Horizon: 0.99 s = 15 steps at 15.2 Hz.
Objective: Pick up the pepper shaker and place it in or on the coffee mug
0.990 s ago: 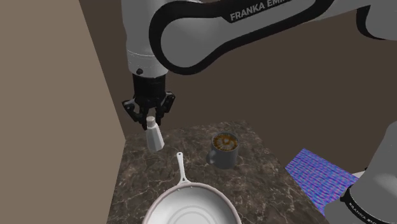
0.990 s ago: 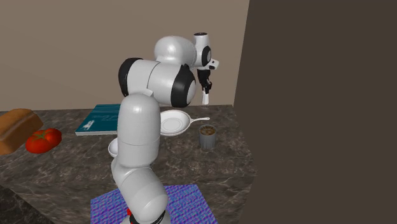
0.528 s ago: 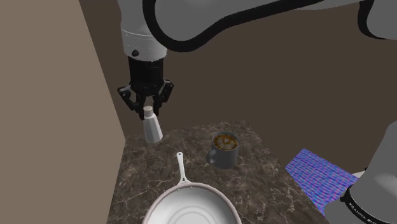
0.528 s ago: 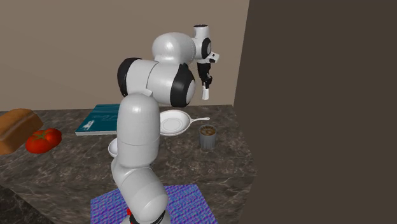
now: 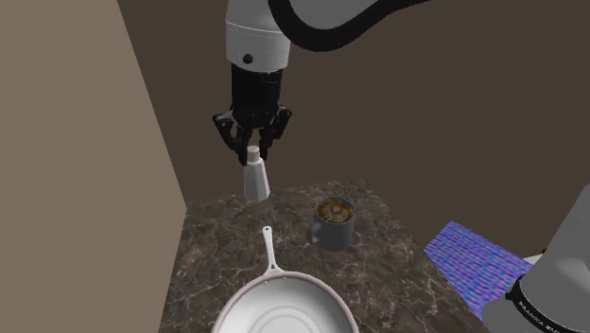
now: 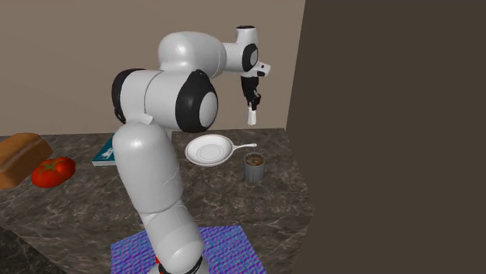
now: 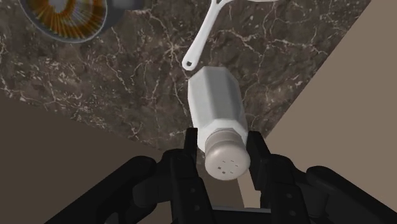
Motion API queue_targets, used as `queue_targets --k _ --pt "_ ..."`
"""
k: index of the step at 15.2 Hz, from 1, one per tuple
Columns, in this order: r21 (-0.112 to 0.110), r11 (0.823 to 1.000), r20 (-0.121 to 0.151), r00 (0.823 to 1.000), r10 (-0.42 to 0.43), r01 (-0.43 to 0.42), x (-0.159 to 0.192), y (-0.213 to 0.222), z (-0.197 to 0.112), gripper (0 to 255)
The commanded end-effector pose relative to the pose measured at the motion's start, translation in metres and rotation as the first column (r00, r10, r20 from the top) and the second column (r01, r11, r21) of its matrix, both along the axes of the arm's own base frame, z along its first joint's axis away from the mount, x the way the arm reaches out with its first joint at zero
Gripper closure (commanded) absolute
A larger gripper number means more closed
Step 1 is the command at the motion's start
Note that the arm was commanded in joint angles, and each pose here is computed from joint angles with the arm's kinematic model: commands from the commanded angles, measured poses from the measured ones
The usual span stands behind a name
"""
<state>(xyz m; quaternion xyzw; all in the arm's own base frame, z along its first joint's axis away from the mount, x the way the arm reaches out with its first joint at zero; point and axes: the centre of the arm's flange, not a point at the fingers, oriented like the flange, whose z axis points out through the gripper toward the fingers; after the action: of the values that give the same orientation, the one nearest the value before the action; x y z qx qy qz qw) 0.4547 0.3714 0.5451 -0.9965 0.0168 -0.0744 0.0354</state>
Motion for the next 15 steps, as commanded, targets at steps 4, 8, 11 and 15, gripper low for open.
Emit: queue_targets --k 4,8,11,15 --pt "0.001 1.000 0.000 1.000 0.000 0.000 -0.030 -0.062 0.014 255" --pt "0.001 1.000 0.000 1.000 0.000 0.000 -0.054 -0.108 0.023 255" --pt "0.001 1.000 0.000 1.000 0.000 0.000 -0.072 -0.142 0.030 255" --pt "0.001 1.000 0.000 1.000 0.000 0.000 -0.077 -0.152 0.016 255"
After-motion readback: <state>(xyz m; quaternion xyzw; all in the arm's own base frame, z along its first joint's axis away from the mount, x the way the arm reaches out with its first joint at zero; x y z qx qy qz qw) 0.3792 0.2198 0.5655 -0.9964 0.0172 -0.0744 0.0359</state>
